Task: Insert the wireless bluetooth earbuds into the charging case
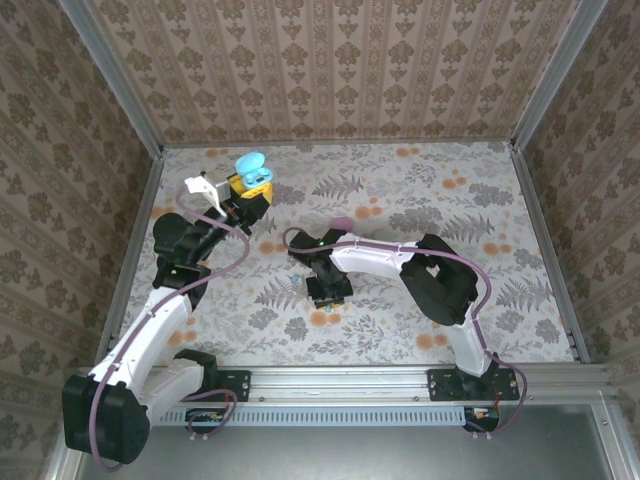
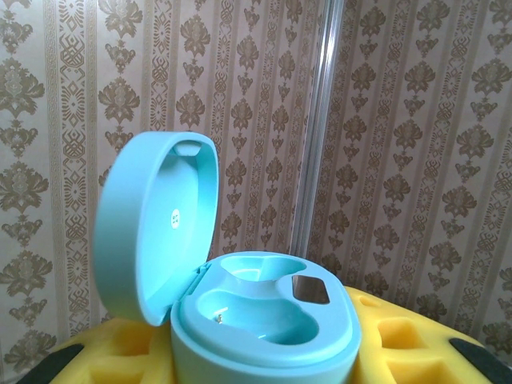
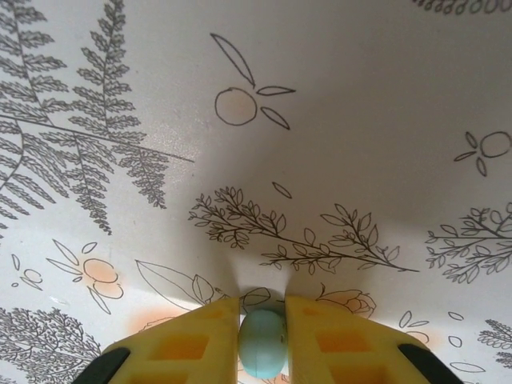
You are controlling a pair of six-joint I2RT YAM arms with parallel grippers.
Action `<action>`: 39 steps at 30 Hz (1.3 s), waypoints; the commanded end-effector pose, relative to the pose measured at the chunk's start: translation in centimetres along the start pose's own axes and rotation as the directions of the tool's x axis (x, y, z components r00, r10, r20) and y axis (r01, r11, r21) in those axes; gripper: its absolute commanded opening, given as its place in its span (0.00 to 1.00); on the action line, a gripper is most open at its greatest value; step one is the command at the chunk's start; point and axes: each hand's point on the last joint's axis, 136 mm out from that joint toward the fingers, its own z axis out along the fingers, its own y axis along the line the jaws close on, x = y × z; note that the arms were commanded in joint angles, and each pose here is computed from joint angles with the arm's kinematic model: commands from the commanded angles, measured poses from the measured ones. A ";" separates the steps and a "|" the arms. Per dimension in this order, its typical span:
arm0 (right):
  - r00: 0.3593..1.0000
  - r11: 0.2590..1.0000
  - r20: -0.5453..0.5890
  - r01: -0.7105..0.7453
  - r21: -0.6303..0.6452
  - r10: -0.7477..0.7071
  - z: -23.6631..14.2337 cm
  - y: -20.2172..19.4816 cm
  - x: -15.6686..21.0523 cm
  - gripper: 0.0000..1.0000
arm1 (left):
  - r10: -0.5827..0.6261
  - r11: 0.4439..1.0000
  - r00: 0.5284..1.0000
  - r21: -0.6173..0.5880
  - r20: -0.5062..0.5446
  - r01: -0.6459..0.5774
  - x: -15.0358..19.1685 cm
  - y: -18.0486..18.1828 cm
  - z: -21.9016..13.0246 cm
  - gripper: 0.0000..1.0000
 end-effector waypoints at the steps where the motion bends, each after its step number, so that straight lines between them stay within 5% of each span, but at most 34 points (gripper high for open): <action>1: 1.000 1.000 0.030 0.003 0.018 -0.004 -1.2 -0.4 -0.2 0.20 | 0.033 0.999 0.999 0.010 0.014 -0.033 -0.6 -0.3 -0.2 0.32; 4: 0.997 0.996 0.075 -0.006 -0.090 0.013 -3.5 -0.3 -0.8 0.19 | 0.029 0.999 1.000 0.014 0.008 -0.029 -0.5 -0.3 -0.1 0.32; 7: 0.989 0.927 0.122 -0.036 -0.373 0.088 -7.0 1.1 -1.9 0.19 | 0.021 1.000 1.000 0.023 0.001 -0.021 -0.4 -0.3 0.1 0.32; 12: 0.976 0.581 0.174 0.069 -0.811 0.128 -16.7 3.4 -3.4 0.19 | 0.006 0.999 1.000 0.043 -0.014 -0.006 0.1 -0.6 0.7 0.32; 16: 0.976 0.265 0.189 0.155 -0.952 0.105 -23.7 3.4 -3.7 0.19 | 0.002 0.998 1.000 0.062 -0.017 0.000 0.3 -0.8 1.2 0.32; 18: 0.972 0.180 0.218 0.201 -0.963 0.084 -26.5 3.3 -3.6 0.19 | 0.004 0.997 1.000 0.071 -0.017 -0.003 0.2 -1.0 1.3 0.32; 31: 0.959 0.064 0.283 0.283 -0.957 -0.006 -32.5 4.0 -1.8 0.19 | 0.011 0.993 1.000 0.121 -0.025 -0.007 0.3 -2.0 1.4 0.32; 39: 0.975 0.092 0.197 0.188 -0.978 0.099 -32.0 3.7 -4.0 0.18 | 0.009 0.984 0.999 0.179 -0.050 0.000 0.9 -2.9 1.7 0.32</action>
